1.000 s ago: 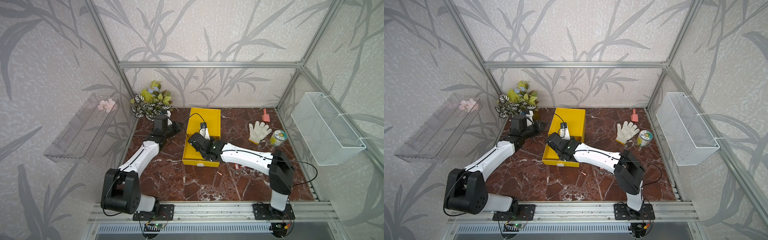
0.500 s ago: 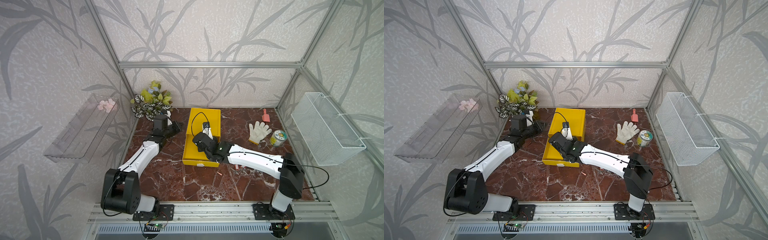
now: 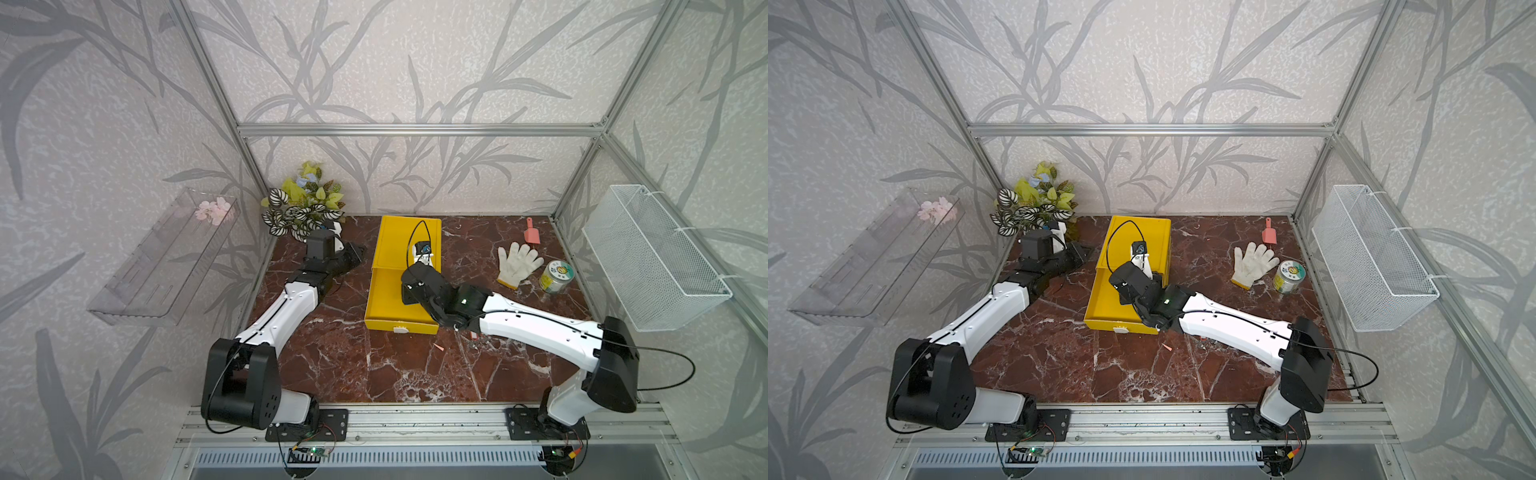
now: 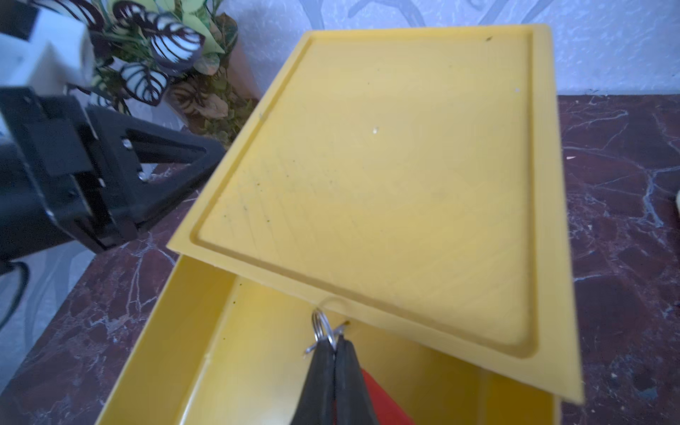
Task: Take the keys out of the drawer
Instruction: Pick up the key from the drawer, then place the key at the center of the board.
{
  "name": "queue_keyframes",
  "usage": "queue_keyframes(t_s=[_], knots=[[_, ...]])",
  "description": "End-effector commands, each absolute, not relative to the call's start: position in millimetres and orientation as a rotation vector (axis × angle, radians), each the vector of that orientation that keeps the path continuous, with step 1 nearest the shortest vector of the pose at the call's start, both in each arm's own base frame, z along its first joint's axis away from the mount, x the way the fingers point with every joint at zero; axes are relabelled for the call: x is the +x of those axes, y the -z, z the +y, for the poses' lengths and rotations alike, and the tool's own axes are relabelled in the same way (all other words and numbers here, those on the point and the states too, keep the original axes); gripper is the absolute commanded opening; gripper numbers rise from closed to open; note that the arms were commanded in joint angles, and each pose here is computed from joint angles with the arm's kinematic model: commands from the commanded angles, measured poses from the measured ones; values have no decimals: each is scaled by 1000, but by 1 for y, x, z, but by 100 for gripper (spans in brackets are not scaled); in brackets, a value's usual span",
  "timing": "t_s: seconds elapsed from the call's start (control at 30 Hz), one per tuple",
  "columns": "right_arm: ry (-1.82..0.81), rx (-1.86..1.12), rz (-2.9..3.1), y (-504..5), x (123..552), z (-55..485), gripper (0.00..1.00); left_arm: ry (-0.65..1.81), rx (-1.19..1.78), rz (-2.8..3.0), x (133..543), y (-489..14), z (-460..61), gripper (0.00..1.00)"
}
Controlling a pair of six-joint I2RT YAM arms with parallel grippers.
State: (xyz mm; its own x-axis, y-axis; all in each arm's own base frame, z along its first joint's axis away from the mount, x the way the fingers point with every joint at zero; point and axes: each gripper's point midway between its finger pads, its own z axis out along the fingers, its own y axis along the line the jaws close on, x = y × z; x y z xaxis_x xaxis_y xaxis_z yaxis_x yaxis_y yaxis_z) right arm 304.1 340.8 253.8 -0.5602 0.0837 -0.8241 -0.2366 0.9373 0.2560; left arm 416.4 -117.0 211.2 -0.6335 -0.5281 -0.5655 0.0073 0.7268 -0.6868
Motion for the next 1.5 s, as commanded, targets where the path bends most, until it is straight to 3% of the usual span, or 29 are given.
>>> queue_keyframes(t_s=[0.0,0.23,0.5,0.8,0.97,1.27,1.33,1.47], knots=[[-546,-65,2015,-309,296,333,0,831,-338,2082,409,-240,-114,19],[-517,-45,2003,-330,269,280,0,815,-247,2040,386,-282,-116,19],[-324,48,2097,-303,234,189,0,733,39,1959,323,-331,-148,19],[-145,138,2290,-217,215,138,0,882,386,1935,249,-337,-206,19],[-217,228,2415,-146,217,135,0,943,541,1953,211,-317,-225,19],[-287,315,2629,-54,219,139,0,862,478,2025,211,-294,-213,19],[-284,316,2649,-51,218,141,8,873,480,2025,211,-294,-216,19],[-276,297,2651,-60,216,139,35,886,493,2026,209,-295,-217,20]])
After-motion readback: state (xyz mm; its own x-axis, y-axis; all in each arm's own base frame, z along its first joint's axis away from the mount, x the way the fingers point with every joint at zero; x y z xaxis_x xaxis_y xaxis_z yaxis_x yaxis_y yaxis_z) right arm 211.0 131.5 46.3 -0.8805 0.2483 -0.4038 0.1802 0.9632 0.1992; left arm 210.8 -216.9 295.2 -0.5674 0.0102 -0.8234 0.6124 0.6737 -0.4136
